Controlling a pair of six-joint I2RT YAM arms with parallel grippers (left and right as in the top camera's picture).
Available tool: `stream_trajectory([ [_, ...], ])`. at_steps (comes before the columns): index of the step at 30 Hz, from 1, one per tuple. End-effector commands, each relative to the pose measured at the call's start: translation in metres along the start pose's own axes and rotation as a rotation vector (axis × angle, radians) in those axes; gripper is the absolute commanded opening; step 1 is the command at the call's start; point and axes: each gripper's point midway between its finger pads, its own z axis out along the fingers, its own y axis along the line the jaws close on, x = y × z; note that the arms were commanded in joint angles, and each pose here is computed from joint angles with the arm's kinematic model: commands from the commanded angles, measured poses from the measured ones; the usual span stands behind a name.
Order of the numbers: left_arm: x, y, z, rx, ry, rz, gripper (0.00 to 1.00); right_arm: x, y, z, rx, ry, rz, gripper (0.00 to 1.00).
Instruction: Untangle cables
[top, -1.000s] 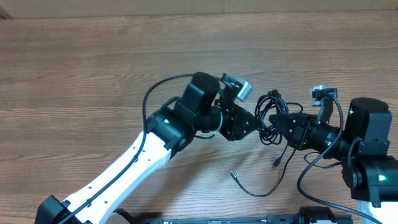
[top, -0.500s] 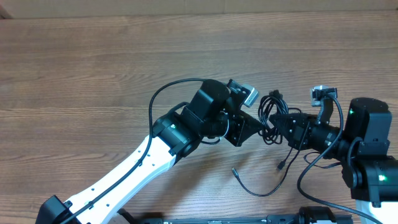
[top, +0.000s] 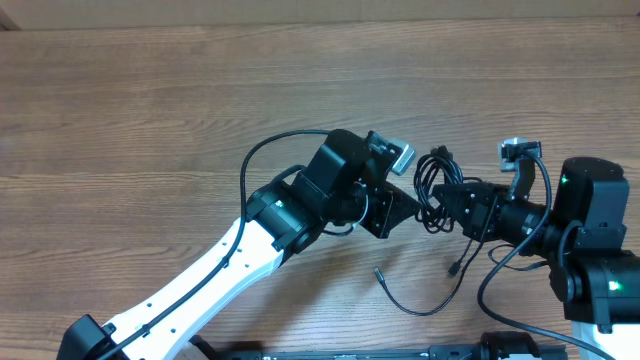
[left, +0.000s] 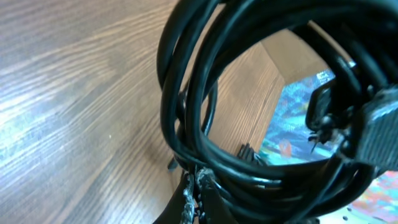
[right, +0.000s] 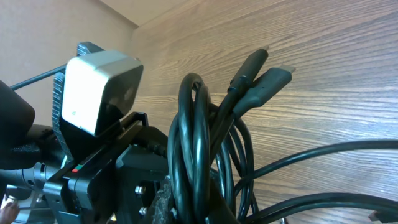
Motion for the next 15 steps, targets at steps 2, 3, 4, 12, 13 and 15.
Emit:
stream_trajectory([
  [2, 0.015, -0.002, 0.004, -0.006, 0.061, -0.026, 0.04, -0.004, 0.012, -0.004, -0.044, -0.016, -0.034, 0.04],
  [3, 0.018, -0.003, 0.005, -0.005, 0.073, -0.026, 0.04, -0.004, 0.012, -0.004, -0.044, -0.016, -0.034, 0.04],
  [4, 0.019, -0.004, 0.006, -0.003, 0.075, -0.023, 0.04, -0.004, 0.012, -0.004, -0.044, -0.016, -0.034, 0.04],
  [12, 0.03, -0.015, 0.011, 0.012, 0.11, 0.01, 0.04, -0.004, 0.012, -0.004, -0.04, -0.017, -0.034, 0.04],
  [13, 0.033, -0.015, 0.011, 0.012, 0.118, 0.031, 0.04, -0.005, 0.011, -0.004, -0.034, -0.019, -0.033, 0.04],
  [15, 0.036, -0.014, 0.011, 0.01, 0.13, 0.083, 0.04, -0.005, 0.007, -0.004, -0.012, -0.024, -0.029, 0.04],
])
